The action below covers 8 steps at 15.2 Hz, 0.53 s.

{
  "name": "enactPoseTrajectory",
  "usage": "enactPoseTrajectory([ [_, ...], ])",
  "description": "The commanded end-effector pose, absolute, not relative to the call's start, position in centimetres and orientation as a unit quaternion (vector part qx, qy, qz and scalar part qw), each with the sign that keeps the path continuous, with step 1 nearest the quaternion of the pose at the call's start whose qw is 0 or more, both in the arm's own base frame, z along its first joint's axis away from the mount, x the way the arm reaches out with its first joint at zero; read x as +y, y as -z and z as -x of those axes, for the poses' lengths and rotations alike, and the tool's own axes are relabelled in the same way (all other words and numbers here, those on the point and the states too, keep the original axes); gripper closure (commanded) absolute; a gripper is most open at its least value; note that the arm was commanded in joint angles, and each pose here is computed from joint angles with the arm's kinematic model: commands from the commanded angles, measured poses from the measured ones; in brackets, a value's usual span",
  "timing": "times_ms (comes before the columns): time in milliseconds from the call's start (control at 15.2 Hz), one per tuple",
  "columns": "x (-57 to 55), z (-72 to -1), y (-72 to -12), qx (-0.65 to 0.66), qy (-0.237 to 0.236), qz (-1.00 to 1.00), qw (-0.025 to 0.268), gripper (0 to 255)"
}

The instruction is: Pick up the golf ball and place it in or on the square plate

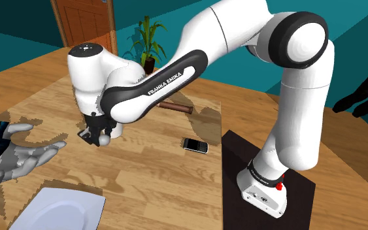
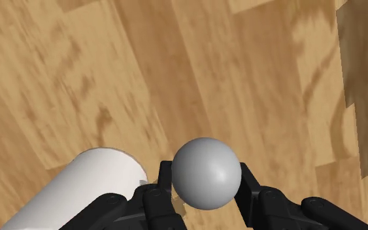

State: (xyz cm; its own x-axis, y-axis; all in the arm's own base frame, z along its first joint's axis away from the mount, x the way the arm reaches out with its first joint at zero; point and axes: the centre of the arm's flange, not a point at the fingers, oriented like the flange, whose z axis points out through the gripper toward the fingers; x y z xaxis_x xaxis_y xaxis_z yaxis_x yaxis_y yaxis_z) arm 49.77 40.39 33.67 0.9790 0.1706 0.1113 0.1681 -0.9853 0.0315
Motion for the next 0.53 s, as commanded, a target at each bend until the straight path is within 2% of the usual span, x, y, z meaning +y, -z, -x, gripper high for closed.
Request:
enactPoseTrajectory([
  [0, 40.4, -49.8, -34.7, 0.085, -0.057, -0.995, 0.011, 255],
  [462, 40.4, -49.8, -38.4, 0.085, -0.057, -0.995, 0.011, 255],
])
